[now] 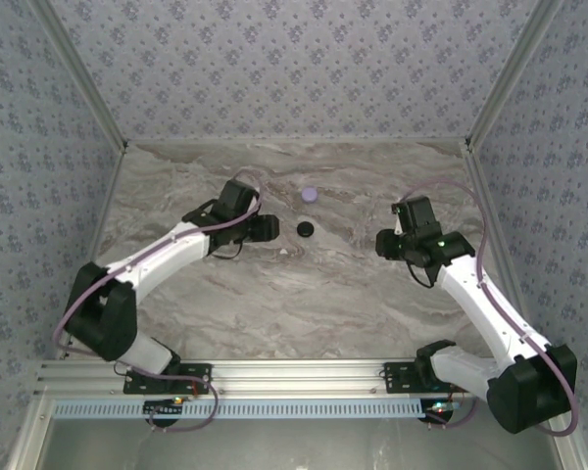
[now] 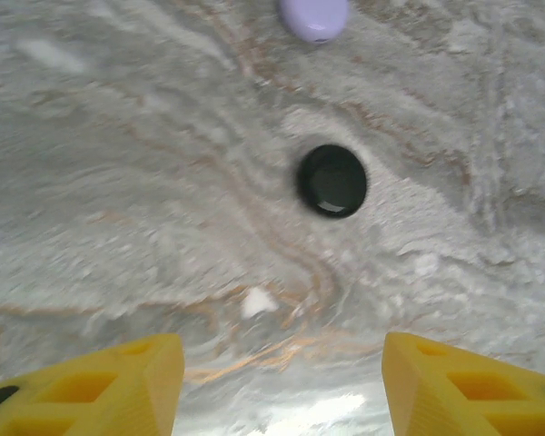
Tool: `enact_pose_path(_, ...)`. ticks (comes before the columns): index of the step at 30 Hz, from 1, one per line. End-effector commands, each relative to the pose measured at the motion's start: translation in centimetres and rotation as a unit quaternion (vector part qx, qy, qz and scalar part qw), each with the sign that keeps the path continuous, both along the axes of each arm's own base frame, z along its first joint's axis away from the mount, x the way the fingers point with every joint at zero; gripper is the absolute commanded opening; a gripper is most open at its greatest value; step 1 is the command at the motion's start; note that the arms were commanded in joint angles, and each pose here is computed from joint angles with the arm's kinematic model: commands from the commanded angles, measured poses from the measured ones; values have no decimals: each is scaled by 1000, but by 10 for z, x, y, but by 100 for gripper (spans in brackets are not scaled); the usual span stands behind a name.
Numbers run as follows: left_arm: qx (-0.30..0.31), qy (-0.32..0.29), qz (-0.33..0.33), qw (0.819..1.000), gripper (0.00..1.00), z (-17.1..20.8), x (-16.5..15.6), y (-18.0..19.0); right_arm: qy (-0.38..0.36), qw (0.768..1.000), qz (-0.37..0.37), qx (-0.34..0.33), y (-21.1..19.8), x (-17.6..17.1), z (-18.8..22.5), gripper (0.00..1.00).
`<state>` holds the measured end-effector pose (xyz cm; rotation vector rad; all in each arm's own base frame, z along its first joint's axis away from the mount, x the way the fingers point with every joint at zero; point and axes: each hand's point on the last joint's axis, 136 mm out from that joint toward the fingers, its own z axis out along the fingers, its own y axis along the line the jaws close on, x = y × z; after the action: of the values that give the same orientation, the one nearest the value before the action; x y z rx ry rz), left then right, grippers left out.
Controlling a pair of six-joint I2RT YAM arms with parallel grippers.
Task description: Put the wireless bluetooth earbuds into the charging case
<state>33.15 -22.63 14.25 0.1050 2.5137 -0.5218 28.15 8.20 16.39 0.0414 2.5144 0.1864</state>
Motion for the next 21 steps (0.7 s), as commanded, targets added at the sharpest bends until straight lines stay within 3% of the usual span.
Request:
enact_pose_path(1, 47, -24, 46, 998, 59, 5, -9, 39, -10, 998, -54, -44, -28, -2, -1, 37)
enact_pose_path(13, 133, -133, 137, 973, 66, 32, -33, 129, -36, 988, -116, -97, -73, 6, -16, 39)
enact_pose_path(21, 200, -181, 203, 941, 78, 31, -26, 186, -92, 979, -144, -112, -99, 27, -21, 56)
